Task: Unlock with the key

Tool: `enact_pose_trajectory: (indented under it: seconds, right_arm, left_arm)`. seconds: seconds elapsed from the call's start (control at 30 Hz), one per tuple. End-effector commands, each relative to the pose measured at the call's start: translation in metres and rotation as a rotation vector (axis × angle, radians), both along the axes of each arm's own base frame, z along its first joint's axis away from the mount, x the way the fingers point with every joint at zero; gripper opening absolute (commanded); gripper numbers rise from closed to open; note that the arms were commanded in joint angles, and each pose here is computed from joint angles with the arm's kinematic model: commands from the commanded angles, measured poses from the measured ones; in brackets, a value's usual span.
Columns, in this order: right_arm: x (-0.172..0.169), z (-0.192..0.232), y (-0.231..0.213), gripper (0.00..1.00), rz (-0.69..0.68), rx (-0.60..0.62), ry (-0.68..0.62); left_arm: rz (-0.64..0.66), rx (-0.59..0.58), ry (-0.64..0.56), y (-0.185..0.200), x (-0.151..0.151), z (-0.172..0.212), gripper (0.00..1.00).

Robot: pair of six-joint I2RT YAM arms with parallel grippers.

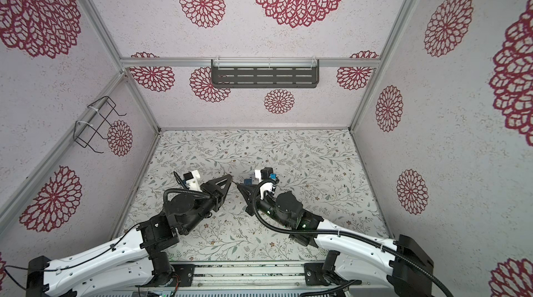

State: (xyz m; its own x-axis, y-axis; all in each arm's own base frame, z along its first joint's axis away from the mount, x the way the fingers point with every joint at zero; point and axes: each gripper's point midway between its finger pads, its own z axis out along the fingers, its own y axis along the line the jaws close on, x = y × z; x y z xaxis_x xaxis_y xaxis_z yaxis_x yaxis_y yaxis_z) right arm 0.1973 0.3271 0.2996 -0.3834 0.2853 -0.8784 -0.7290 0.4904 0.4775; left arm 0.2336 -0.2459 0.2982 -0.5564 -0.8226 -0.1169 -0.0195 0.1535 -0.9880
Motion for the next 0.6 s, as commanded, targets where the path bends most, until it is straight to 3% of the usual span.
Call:
enact_pose_trajectory:
  seconds: [0.0,0.57]
  right_arm:
    - [0.003,0.032,-0.004,0.00,-0.029,0.059,-0.054]
    - [0.001,0.049,-0.010,0.00,-0.032,0.121,-0.075]
  left_arm:
    - [-0.024,-0.039,-0.016,-0.004,-0.001,0.006,0.00]
    - [-0.017,-0.028,-0.006,-0.005,0.001,0.002,0.00]
